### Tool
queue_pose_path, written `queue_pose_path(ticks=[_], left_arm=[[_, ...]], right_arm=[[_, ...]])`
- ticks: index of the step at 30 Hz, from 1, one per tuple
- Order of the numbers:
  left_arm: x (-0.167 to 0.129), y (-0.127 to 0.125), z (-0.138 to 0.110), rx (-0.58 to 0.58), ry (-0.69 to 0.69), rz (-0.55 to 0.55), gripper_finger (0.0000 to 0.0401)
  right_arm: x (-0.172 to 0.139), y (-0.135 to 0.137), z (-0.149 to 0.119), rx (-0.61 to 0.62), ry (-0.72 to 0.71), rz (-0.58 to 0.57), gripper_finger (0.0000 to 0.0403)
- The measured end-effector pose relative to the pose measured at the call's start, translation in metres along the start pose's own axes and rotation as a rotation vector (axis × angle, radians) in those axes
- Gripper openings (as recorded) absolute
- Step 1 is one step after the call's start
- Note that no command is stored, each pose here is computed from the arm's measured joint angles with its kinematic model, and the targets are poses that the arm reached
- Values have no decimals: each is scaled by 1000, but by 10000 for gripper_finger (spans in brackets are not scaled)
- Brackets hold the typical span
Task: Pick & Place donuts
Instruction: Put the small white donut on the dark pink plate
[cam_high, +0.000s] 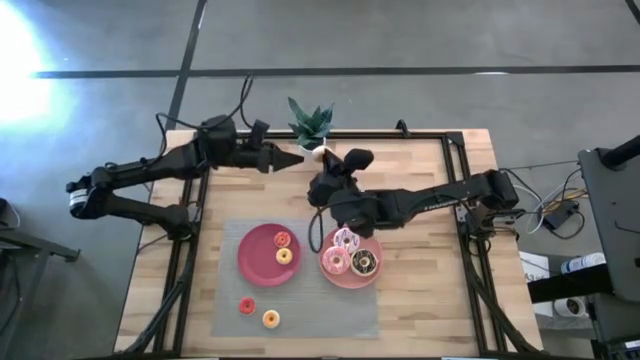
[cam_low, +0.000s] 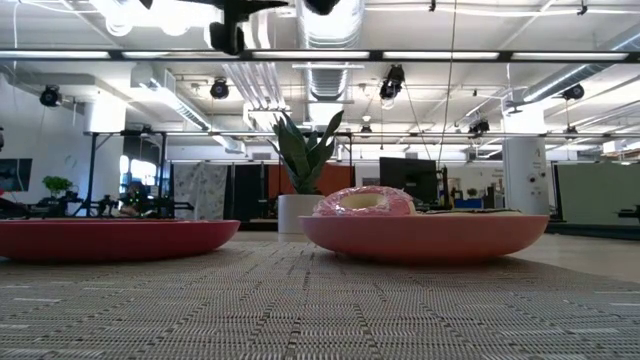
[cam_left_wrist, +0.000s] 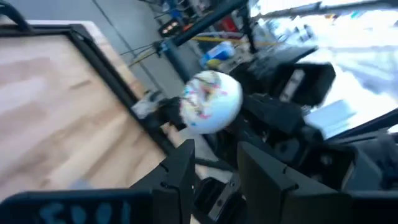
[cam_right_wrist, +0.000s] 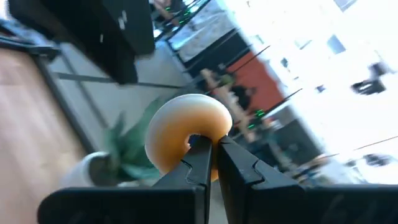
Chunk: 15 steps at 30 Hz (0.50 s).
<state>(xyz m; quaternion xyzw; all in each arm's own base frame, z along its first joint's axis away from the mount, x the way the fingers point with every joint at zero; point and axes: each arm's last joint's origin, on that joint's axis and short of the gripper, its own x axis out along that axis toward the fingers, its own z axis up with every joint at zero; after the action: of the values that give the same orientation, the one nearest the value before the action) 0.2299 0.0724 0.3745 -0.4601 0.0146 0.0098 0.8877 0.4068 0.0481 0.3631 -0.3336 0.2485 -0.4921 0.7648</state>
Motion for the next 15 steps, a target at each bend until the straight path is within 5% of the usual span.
queue_pose_path(ticks=[15], left_arm=[[-12, -23, 29, -176, -149, -325, 94]], right_arm=[[-10, -44, 36, -22, -310, -76, 13]])
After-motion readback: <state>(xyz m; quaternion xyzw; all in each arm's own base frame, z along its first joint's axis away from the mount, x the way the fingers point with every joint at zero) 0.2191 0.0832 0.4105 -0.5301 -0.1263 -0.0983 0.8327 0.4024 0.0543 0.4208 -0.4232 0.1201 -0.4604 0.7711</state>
